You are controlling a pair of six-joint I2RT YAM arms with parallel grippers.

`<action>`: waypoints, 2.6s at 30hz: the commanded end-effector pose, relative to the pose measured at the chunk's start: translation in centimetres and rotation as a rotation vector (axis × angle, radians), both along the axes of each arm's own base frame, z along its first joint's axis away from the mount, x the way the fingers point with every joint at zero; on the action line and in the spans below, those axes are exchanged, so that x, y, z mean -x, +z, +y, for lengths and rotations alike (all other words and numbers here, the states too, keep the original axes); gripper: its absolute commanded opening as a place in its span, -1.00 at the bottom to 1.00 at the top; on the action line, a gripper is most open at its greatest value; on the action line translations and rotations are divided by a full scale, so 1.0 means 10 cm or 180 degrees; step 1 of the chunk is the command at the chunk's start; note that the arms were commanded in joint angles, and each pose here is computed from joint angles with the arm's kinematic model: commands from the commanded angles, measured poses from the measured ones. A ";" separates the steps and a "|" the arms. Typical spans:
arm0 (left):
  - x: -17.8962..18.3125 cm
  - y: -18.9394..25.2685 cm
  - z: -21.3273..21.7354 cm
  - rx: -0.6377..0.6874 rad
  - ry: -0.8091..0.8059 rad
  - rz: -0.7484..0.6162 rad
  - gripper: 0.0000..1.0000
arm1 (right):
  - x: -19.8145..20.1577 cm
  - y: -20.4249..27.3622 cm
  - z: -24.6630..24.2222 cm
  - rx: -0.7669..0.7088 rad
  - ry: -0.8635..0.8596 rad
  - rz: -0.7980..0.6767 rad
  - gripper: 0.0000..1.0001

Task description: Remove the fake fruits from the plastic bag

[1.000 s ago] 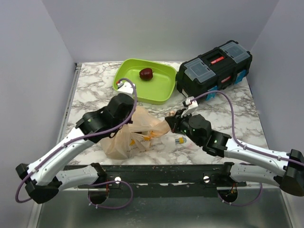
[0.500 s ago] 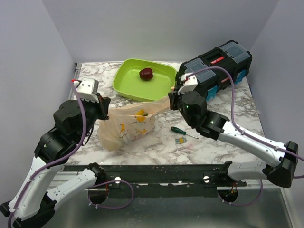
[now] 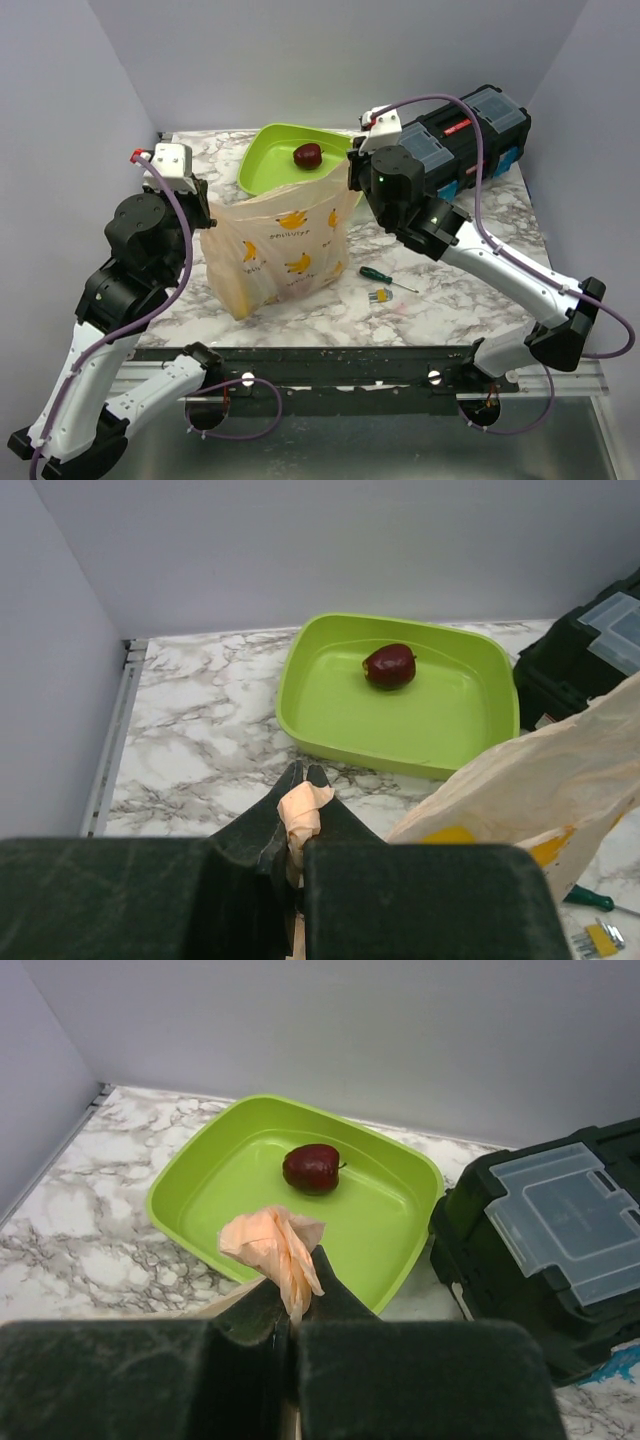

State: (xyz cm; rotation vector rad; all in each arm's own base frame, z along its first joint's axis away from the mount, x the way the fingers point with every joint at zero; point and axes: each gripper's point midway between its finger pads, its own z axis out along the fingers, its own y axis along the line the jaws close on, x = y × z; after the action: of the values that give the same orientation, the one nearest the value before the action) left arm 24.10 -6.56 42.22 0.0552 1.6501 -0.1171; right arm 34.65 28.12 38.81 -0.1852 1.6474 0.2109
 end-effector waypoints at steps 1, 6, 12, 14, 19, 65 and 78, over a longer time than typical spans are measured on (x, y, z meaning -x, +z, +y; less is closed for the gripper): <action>-0.13 0.12 0.08 0.0018 0.0146 -0.0147 -1.00 | -0.01 0.04 0.04 0.0121 0.0105 -0.0017 -0.94; -0.20 -0.06 -0.02 0.0092 -0.0007 -0.0039 -1.00 | 0.03 -0.07 -0.01 0.0160 0.0118 0.0002 -0.90; -0.07 -0.50 0.02 0.0217 0.0037 0.0252 -1.00 | 0.20 -0.64 -0.08 0.0185 0.0220 0.0330 -0.82; 0.01 -0.70 0.01 0.0264 -0.0013 0.0359 -1.00 | 0.26 -0.88 -0.11 0.0229 0.0242 0.0504 -0.81; 0.27 -0.88 -0.09 0.0495 -0.0350 0.0282 -1.00 | 0.38 -1.12 -0.23 0.0357 0.0216 0.0728 -0.66; 0.66 -0.88 -0.28 0.0763 -0.0941 0.0209 -1.00 | 1.31 -1.75 0.83 -0.2563 0.0270 0.2269 1.00; 1.03 -0.62 -0.16 0.0602 -0.1080 0.0208 0.65 | 1.33 -1.78 1.05 -0.2138 0.0886 0.1967 -0.57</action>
State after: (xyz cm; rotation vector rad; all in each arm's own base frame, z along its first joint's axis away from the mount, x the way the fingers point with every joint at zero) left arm 15.84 -9.00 33.16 0.1541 1.7183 -0.5427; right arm 22.35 37.66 19.76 0.3619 2.0999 1.0305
